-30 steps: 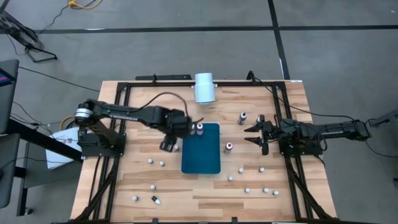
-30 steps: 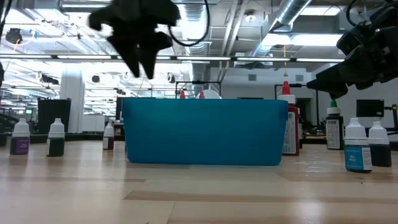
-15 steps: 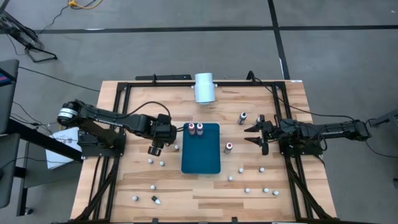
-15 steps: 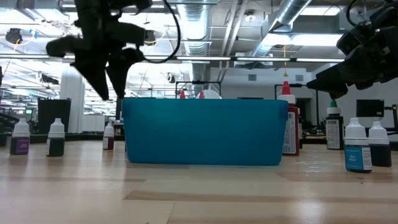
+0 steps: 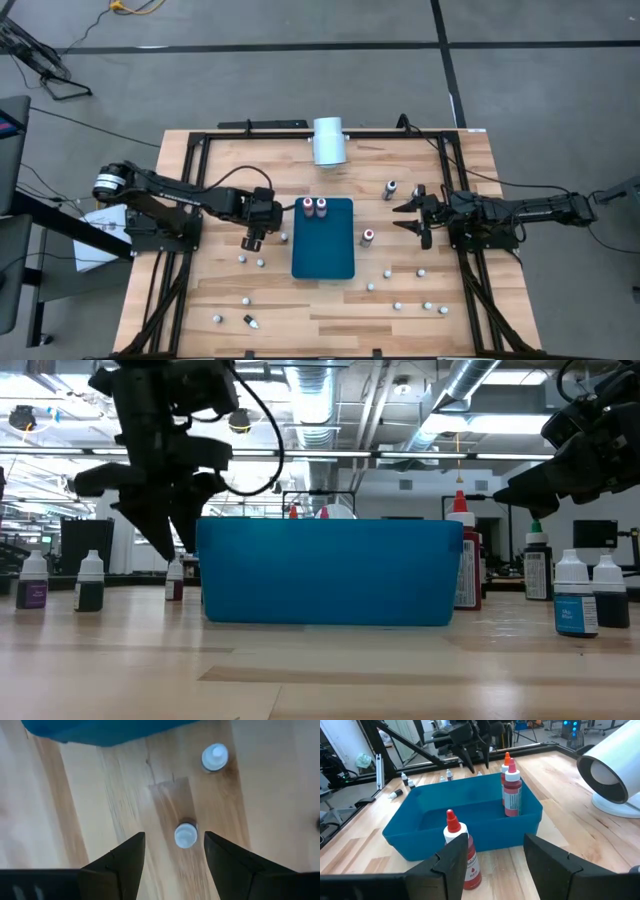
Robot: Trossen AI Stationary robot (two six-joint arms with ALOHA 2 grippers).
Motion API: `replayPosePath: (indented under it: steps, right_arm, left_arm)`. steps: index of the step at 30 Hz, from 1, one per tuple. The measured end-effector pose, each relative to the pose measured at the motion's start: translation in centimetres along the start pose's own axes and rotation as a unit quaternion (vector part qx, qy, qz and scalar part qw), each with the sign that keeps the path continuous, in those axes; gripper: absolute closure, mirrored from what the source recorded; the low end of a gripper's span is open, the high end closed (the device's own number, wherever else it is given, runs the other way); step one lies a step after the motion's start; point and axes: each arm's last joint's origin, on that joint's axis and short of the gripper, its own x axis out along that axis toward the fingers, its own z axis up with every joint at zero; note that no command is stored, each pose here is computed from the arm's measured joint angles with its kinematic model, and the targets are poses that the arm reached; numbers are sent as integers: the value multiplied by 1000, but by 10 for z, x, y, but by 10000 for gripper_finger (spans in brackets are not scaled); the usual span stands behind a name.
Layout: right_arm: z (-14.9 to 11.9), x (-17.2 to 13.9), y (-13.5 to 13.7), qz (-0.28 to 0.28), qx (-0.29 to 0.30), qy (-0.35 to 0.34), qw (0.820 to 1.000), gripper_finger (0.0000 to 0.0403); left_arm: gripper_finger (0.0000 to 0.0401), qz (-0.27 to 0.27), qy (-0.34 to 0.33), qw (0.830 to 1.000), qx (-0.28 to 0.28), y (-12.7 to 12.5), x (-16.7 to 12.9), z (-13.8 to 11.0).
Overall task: Pick & Place food coloring
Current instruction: Put the small yellow food coloring bottle into the blue bin
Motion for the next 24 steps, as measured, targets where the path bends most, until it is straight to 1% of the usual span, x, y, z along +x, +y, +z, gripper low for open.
replayPosePath:
  steps: [4,10,16,24]
  right_arm:
    - [0,0,0,0,0,0,1000,219]
    - [0,0,0,0,0,0,1000,219]
    - [0,0,0,0,0,0,1000,219]
    - [0,0,0,0,0,0,1000,219]
  left_arm:
    - [205,-1,9,1000,-6,1,7,-3]
    - [205,-2,12,1000,-11,1,13,0]
    - [205,-15,24,999,-22,0,26,1]
    - [205,-16,29,999,-29,-1,29,1]
